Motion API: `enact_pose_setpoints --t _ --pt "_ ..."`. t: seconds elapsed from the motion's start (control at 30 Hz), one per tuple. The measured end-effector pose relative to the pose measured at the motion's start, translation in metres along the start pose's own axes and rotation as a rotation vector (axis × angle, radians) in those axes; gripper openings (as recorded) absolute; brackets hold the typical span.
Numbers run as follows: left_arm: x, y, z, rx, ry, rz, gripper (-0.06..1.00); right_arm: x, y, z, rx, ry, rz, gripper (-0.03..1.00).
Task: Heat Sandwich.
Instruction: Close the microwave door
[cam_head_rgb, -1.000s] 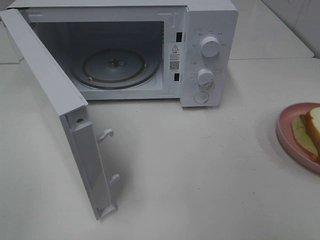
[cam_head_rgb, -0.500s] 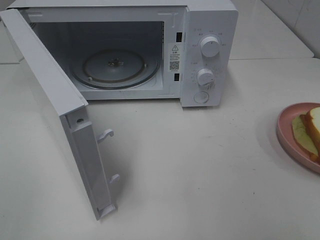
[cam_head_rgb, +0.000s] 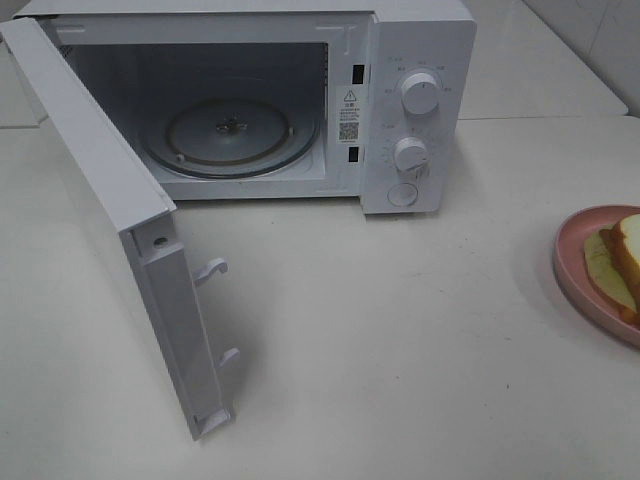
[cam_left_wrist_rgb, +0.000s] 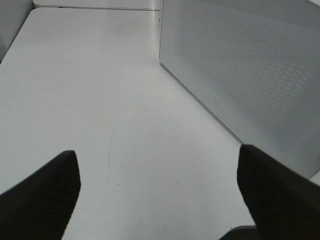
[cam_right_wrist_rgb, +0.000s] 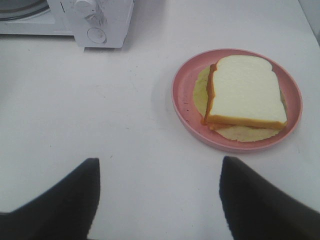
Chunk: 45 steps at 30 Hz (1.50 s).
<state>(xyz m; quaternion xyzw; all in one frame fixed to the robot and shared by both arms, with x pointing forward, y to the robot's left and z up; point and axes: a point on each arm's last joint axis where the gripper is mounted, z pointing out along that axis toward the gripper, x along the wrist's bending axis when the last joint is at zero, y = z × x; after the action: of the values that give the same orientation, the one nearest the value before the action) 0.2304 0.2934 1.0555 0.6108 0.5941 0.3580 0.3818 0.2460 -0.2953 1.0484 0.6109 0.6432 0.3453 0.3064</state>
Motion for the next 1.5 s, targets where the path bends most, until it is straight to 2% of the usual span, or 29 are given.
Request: enact_pose_setpoints --t 0.5,0.63,1.5 --pt "0.0 0.0 0.0 0.0 0.0 0.0 0.8 0.0 -0.003 -0.004 -0.036 0.0 -0.001 0.67" --pt "0.0 0.0 0.0 0.0 0.0 0.0 0.8 0.0 -0.008 -0.012 -0.096 0.001 -0.003 0.67" --pt "0.0 0.0 0.0 0.0 0.0 0.0 0.8 0.0 -0.008 -0.012 -0.101 0.001 -0.003 0.67"
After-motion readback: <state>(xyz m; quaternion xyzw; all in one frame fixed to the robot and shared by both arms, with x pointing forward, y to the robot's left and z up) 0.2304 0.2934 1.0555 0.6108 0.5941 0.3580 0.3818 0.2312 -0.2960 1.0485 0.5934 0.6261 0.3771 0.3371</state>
